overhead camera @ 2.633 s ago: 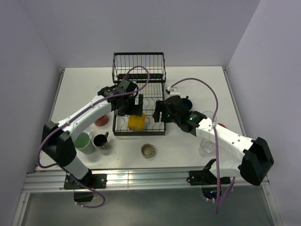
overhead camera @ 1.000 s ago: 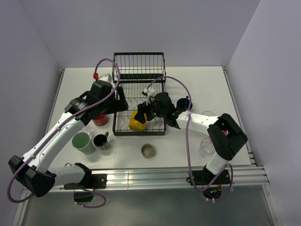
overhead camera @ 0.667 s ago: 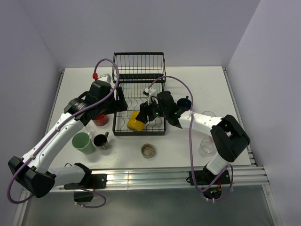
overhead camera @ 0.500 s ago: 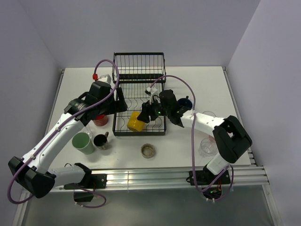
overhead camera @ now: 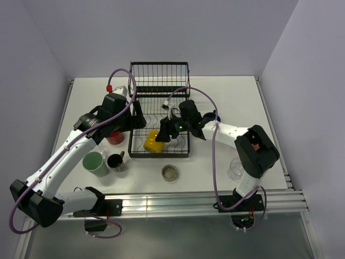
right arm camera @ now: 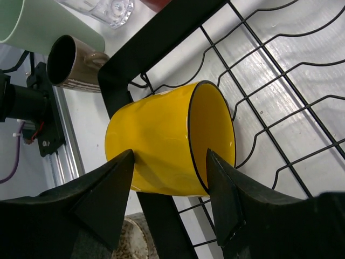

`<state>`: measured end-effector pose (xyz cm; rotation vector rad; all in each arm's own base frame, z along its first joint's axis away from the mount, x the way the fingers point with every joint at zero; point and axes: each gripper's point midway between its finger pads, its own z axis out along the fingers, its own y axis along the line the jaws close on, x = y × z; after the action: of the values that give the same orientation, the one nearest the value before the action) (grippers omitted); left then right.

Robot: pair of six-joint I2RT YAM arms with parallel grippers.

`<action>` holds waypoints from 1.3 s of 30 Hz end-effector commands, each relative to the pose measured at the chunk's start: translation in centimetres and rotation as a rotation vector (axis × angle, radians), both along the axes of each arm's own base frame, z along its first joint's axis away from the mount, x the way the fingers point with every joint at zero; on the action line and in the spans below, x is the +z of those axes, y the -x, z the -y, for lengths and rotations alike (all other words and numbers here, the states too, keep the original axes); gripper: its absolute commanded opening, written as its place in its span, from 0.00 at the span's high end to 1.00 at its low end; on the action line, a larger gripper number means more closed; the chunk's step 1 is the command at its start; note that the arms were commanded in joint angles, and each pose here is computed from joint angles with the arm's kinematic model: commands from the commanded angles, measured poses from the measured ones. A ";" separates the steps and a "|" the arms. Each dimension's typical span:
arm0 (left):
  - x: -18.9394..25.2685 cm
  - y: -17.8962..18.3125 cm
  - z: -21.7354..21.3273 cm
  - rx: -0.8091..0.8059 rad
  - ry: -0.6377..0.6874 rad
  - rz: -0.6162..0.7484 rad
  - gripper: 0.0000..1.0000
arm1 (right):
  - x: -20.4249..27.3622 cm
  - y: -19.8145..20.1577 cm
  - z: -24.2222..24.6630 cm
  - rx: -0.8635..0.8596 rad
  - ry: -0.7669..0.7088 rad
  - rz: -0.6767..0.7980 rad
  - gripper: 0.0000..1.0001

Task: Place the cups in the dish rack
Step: Grab a cup with the right arm

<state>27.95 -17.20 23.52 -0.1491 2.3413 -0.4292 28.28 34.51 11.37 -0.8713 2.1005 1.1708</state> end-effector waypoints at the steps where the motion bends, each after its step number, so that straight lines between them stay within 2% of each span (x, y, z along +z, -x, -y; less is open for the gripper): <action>1: 1.1 -0.2 0.1 -0.020 0.025 0.044 0.01 | -0.7 0.5 -0.4 0.041 0.008 -0.039 0.37; 4: 1.0 -0.3 0.3 -0.022 0.031 0.044 0.01 | -0.6 0.7 -0.7 0.061 -0.013 -0.059 0.46; 8: 0.8 -0.4 0.4 -0.026 0.032 0.040 0.01 | -0.1 1.1 -0.7 0.091 -0.044 -0.081 0.76; 11: 0.9 -0.5 0.4 -0.027 0.034 0.041 0.01 | 0.6 1.1 -0.6 0.110 -0.071 -0.098 0.90; 14: 1.0 -0.6 0.4 -0.026 0.037 0.042 0.01 | 1.5 1.6 -0.7 0.139 -0.105 -0.109 0.99; 31: 1.0 -0.5 0.2 -0.016 0.049 0.049 0.01 | 9.8 2.8 -1.1 0.139 -0.275 -0.098 1.00; 39: 0.9 -0.3 0.3 -0.020 0.065 0.051 0.01 | 11.4 2.6 -1.1 0.098 -0.269 -0.101 1.00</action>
<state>28.01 -17.22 22.76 -0.1502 2.3486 -0.4570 25.51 35.26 17.56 -0.8025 2.0714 1.5141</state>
